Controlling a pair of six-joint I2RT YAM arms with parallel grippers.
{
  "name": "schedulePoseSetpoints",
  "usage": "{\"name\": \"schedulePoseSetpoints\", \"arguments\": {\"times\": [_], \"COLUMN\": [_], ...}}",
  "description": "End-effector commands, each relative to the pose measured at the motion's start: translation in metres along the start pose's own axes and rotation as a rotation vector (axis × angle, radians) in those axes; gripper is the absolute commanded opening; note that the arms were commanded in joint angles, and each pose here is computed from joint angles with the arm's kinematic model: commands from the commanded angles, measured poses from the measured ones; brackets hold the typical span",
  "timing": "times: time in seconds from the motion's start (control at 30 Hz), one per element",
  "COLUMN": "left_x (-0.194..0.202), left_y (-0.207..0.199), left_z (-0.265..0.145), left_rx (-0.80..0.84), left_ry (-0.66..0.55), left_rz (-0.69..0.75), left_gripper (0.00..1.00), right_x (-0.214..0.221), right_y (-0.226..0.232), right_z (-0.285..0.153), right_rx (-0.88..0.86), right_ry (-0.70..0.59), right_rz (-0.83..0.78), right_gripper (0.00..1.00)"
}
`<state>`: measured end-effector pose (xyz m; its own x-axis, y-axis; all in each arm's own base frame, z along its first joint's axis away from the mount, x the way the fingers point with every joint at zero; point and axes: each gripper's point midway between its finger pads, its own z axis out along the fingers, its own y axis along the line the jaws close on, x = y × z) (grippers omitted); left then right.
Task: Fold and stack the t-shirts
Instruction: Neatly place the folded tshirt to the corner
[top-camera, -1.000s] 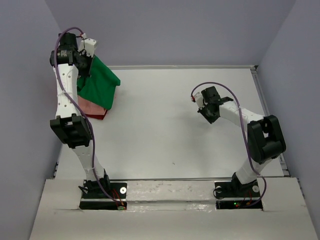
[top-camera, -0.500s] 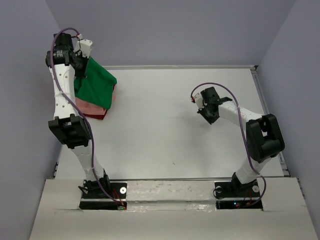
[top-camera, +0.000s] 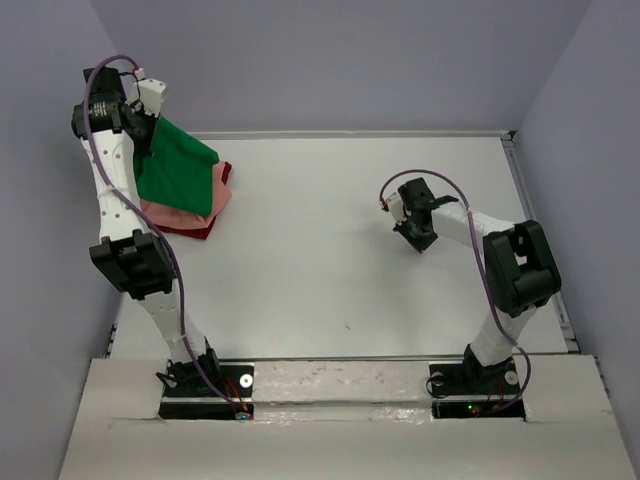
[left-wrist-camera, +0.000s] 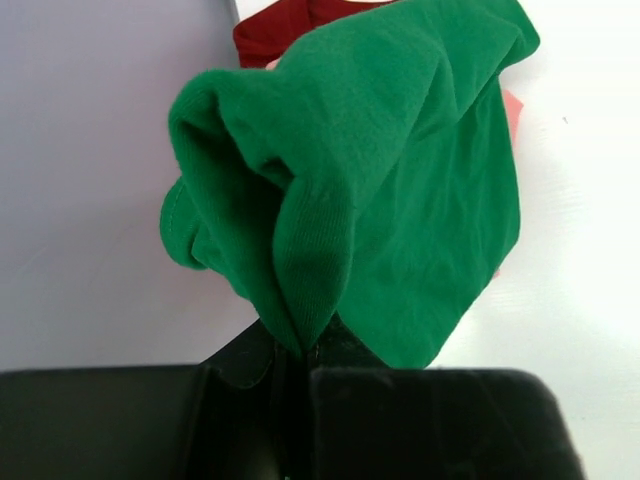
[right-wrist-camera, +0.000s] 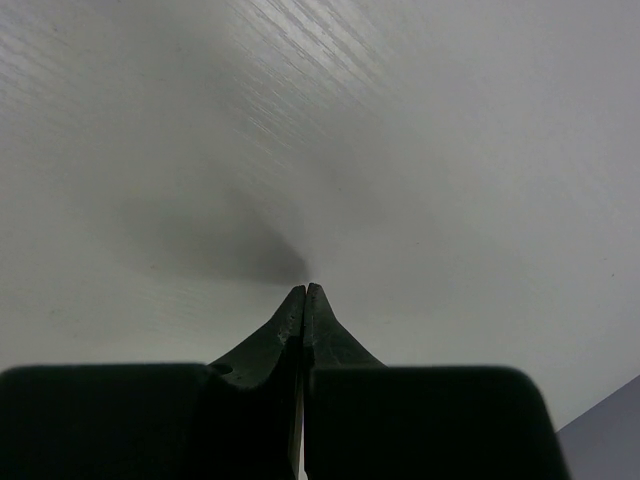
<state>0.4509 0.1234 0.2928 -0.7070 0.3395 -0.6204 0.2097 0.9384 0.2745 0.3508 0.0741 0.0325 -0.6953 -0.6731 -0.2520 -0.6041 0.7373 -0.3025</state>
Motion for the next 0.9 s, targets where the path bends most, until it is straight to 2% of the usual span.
{"name": "schedulePoseSetpoints", "arguments": {"times": [0.0, 0.23, 0.5, 0.87], "left_x": [0.002, 0.021, 0.044, 0.052], "left_y": [0.024, 0.035, 0.035, 0.038], "left_z": [-0.004, 0.027, 0.086, 0.138], "left_rx": [-0.077, -0.082, -0.078, -0.090], "left_ry": [-0.007, 0.038, 0.076, 0.075], "left_rz": [0.055, 0.070, 0.090, 0.086], "left_gripper": [0.00, 0.00, 0.00, 0.00], "right_x": [-0.006, -0.001, 0.009, 0.021], "right_y": [-0.009, -0.007, -0.007, -0.006], "right_z": [0.001, 0.009, 0.019, 0.031], "right_rx": [0.032, 0.031, 0.044, 0.058], "right_ry": [-0.006, 0.024, 0.074, 0.137], "right_rz": [0.022, 0.015, 0.006, -0.010], "right_gripper": [0.00, 0.00, 0.00, 0.00]}}
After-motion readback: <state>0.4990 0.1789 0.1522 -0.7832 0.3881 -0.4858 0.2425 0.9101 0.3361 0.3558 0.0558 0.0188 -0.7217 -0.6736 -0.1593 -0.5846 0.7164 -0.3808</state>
